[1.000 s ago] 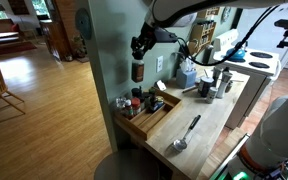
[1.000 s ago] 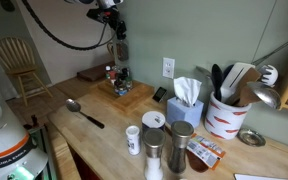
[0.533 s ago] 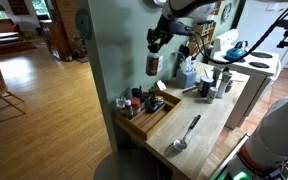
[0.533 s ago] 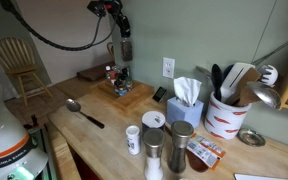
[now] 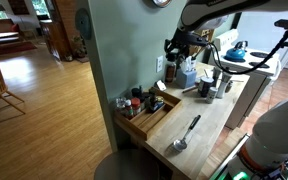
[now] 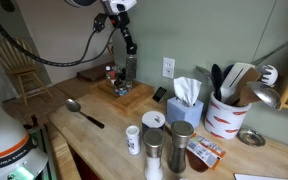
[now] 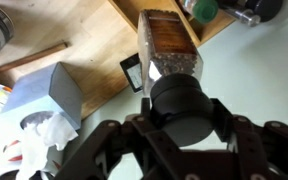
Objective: Remove the black paper bottle from the box
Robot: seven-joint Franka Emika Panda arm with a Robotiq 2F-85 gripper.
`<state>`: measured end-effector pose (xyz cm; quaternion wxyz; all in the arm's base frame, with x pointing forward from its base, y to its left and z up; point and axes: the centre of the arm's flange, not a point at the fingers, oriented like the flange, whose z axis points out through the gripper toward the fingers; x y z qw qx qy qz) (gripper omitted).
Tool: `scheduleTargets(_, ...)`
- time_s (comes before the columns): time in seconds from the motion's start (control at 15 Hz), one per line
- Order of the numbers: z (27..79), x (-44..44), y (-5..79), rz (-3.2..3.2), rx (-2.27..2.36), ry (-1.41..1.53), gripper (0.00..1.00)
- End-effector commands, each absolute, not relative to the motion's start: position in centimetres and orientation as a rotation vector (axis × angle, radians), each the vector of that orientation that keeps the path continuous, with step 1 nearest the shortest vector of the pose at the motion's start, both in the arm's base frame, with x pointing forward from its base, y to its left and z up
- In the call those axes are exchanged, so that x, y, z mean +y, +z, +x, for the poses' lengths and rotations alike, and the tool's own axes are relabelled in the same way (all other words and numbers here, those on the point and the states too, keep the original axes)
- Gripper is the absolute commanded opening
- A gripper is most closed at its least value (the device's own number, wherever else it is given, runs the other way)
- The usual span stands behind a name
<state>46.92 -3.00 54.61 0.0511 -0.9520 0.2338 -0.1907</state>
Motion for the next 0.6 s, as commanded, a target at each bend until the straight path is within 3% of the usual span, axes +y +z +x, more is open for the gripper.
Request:
scheduleTargets(0.0, 43.2, -4.6, 51.5, -2.86, 0.954, -0.59, 0.34)
scheduleTargets(0.53, 39.9, -8.8, 47.1, -2.687, 1.423, -0.771, 0.34)
